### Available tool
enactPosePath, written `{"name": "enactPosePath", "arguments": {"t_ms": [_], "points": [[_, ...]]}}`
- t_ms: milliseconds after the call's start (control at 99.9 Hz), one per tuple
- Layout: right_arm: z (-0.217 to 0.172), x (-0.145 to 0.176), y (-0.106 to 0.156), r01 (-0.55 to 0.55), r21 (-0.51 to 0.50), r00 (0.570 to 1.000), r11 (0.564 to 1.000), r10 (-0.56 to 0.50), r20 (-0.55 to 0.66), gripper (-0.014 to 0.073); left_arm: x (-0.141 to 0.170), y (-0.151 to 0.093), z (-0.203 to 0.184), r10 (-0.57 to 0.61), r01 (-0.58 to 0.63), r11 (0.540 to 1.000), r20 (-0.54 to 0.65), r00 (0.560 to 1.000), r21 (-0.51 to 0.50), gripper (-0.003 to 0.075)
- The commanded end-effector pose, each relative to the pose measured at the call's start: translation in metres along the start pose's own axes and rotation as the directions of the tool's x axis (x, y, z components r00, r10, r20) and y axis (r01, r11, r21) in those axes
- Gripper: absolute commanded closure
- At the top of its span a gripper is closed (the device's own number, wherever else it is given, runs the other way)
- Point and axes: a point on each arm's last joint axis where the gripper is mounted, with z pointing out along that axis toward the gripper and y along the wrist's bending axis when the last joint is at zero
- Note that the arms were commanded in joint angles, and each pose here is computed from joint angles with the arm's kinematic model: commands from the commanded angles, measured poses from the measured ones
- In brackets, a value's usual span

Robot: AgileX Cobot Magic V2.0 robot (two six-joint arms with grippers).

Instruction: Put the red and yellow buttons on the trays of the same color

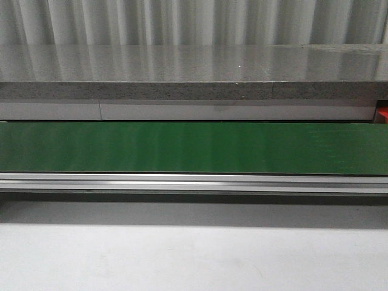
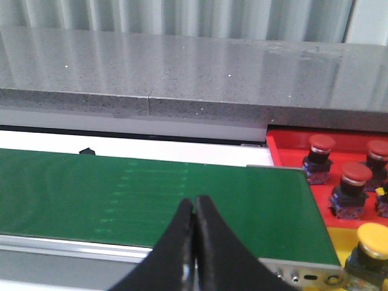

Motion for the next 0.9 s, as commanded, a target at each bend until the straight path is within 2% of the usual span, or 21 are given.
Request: {"name": "enactPosePath", "arguments": {"t_ms": [0,240,891], "points": [[-0.002,-0.001,0.0,-0.029,0.001,0.991,1.0,0.029,0.127,0.0663,-0.015,-0.002,-0.004,-0.01,0.008,1.0,0.098,0.995,0.019,0.0741],[0.007,0.026,0.0,-0.082,-0.001,0.99,0.997,0.081,0.119,0.0663,-0.015,-0.002,-0.004,-0.01,0.008,1.0,0.098,0.995,0.019,0.0741],[0.007,0.024,0.0,-0.085,-0.001,0.985,0.996,0.084,0.15,0.0663,-0.015,-0.002,-0.004,-0.01,0.008,1.0,0.098,0.995,0.019,0.0741]]}}
